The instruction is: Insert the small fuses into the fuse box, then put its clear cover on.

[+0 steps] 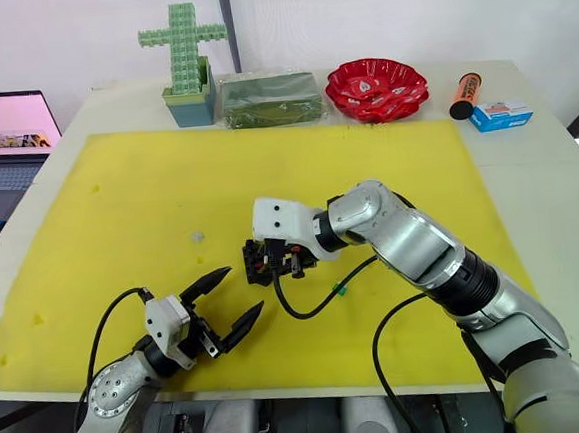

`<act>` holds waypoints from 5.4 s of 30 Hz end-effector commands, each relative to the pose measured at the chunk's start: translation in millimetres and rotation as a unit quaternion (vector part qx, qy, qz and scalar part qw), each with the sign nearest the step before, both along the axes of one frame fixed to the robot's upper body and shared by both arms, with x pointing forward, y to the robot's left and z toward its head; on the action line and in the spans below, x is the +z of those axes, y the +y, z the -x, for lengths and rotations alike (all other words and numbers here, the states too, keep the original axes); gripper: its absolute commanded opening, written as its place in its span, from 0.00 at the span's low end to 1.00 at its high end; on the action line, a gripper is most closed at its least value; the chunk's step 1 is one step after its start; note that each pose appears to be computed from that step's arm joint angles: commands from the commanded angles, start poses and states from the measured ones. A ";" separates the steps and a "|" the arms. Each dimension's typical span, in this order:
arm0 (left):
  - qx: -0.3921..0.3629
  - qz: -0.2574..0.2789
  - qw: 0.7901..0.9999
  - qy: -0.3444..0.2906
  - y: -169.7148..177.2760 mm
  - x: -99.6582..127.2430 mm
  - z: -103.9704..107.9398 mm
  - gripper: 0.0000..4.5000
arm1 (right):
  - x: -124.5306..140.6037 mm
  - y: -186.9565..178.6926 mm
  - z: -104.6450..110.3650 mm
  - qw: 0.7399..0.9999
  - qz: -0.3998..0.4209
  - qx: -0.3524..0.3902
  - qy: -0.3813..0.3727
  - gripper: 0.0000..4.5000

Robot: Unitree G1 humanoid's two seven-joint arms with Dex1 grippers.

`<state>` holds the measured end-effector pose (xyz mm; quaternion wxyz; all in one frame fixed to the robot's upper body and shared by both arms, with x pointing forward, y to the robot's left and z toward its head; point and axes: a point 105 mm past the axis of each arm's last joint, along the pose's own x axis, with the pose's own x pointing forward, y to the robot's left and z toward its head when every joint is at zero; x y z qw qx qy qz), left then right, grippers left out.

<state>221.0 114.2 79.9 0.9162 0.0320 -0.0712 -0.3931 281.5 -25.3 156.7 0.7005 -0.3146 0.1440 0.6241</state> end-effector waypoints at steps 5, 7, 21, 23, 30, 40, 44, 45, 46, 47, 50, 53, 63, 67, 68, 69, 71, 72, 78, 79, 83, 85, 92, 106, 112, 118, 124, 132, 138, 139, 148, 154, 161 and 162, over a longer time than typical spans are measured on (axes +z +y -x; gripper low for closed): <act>0.007 0.002 1.000 -0.021 2.6 6.4 -3.9 1.00 | 4.8 3.6 -1.2 0.999 -0.034 -0.004 0.003 0.09; 0.011 0.001 1.000 -0.025 3.3 7.1 -4.6 1.00 | 1.5 3.6 -2.9 0.999 -0.033 -0.007 0.005 0.01; 0.017 0.001 1.000 -0.026 2.7 7.8 -1.8 1.00 | -7.9 4.1 -1.7 1.000 -0.026 -0.003 0.011 0.01; 0.017 0.001 1.000 -0.026 2.7 8.3 -1.5 1.00 | -6.4 4.4 -0.8 1.000 -0.028 -0.001 0.010 0.01; 0.016 0.002 1.000 -0.026 0.7 10.4 -1.4 1.00 | 3.5 6.7 -2.4 0.999 -0.042 0.000 0.000 0.01; 0.014 0.000 1.000 -0.024 -0.6 13.3 -2.2 1.00 | 2.2 8.5 5.3 0.999 -0.042 0.012 0.013 0.01; 0.015 0.000 1.000 -0.024 -1.5 15.1 -2.4 1.00 | 2.1 8.4 5.7 0.999 -0.042 0.012 0.015 0.01; 0.014 0.000 1.000 -0.024 -2.1 15.8 -2.7 1.00 | 0.9 8.2 4.4 0.999 -0.041 0.007 0.015 0.01; 0.014 0.000 1.000 -0.024 -2.5 16.3 -2.8 1.00 | 0.0 8.0 3.4 0.999 -0.041 0.003 0.015 0.01; 0.014 0.000 1.000 -0.024 -3.2 17.2 -3.1 1.00 | -1.9 7.6 2.3 0.999 -0.039 0.000 0.016 0.01; 0.014 0.001 1.000 -0.025 -4.5 19.1 -3.5 1.00 | -6.3 6.0 0.4 0.999 -0.034 -0.005 0.019 0.01; 0.014 0.001 1.000 -0.025 -4.8 20.3 -3.9 1.00 | -9.1 5.0 -0.1 0.999 -0.031 -0.008 0.024 0.01; 0.016 0.001 1.000 -0.026 -6.4 24.4 -5.2 1.00 | -26.4 2.8 4.4 0.999 -0.007 0.003 0.031 0.01; 0.016 0.001 1.000 -0.024 -7.1 25.3 -5.1 1.00 | -31.4 4.4 2.3 1.000 0.002 0.010 0.013 0.01; 0.016 0.001 1.000 -0.023 -7.5 25.5 -4.9 1.00 | -32.4 5.2 1.4 1.000 0.002 0.009 0.012 0.01; 0.016 0.001 1.000 -0.023 -7.7 25.7 -4.8 1.00 | -33.5 5.6 0.3 1.000 0.002 0.008 0.011 0.01; 0.017 0.001 1.000 -0.022 -7.9 26.2 -4.8 1.00 | -36.0 5.0 -2.2 1.000 0.004 0.005 0.007 0.01; 0.018 0.000 1.000 -0.022 -7.9 26.6 -4.7 1.00 | -39.2 3.2 -4.0 1.000 0.010 0.005 0.003 0.01; 0.021 0.000 1.000 -0.021 -8.4 28.6 -4.5 1.00 | -53.7 -6.6 -7.3 0.999 0.036 0.012 -0.007 0.01; 0.021 0.000 1.000 -0.020 -8.6 28.9 -4.6 1.00 | -55.1 -7.5 -7.5 0.999 0.038 0.012 -0.007 0.01; 0.022 0.000 1.000 -0.019 -9.1 29.5 -5.2 1.00 | -53.9 -7.9 -8.4 0.999 0.033 0.010 -0.007 0.01; 0.022 -0.001 1.000 -0.019 -9.2 29.8 -5.2 1.00 | -46.8 -6.2 -10.3 1.000 0.017 0.009 -0.014 0.01; 0.012 -0.006 1.000 -0.016 -3.8 34.5 -4.3 1.00 | 3.1 2.3 -3.1 0.997 -0.081 0.014 -0.008 0.01; -0.071 -0.120 0.990 0.007 81.7 58.1 -2.1 1.00 | 44.6 -80.9 -10.9 0.972 -0.191 -0.108 -0.080 0.13; 0.020 -0.164 0.986 -0.011 143.7 75.4 -21.5 1.00 | 32.9 -168.2 -10.4 0.947 -0.176 -0.234 -0.129 0.57; 0.124 -0.143 0.982 -0.005 190.5 86.2 -53.6 1.00 | 14.1 -237.9 -6.0 0.900 -0.180 -0.367 -0.153 0.99; 0.255 -0.074 0.964 0.018 226.1 92.8 -81.9 1.00 | 3.8 -247.3 -7.0 0.874 -0.178 -0.415 -0.177 0.99; 0.377 -0.052 0.921 0.086 255.1 106.3 -97.4 1.00 | 45.0 -144.0 -1.7 0.925 -0.262 -0.246 -0.122 0.99; 0.223 0.175 0.937 0.206 234.7 124.4 -88.9 1.00 | 61.6 -66.0 18.4 0.959 -0.259 -0.053 -0.097 0.99; 0.206 0.192 0.933 0.223 229.8 122.6 -84.8 1.00 | 60.5 -57.4 20.5 0.962 -0.254 -0.033 -0.090 0.99; 0.097 0.333 0.875 0.337 159.7 85.6 -30.7 1.00 | 60.1 -29.8 9.9 0.958 -0.271 -0.020 -0.088 0.99; 0.145 0.381 0.857 0.316 117.4 64.1 -17.8 1.00 | 58.8 -30.8 6.4 0.956 -0.278 -0.036 -0.091 0.99; 0.161 0.440 0.827 0.312 81.8 53.8 -23.8 1.00 | 59.5 -33.0 1.5 0.954 -0.281 -0.049 -0.091 0.99; 0.165 0.446 0.821 0.315 78.2 51.8 -25.3 1.00 | 59.4 -33.2 1.1 0.954 -0.281 -0.050 -0.091 0.99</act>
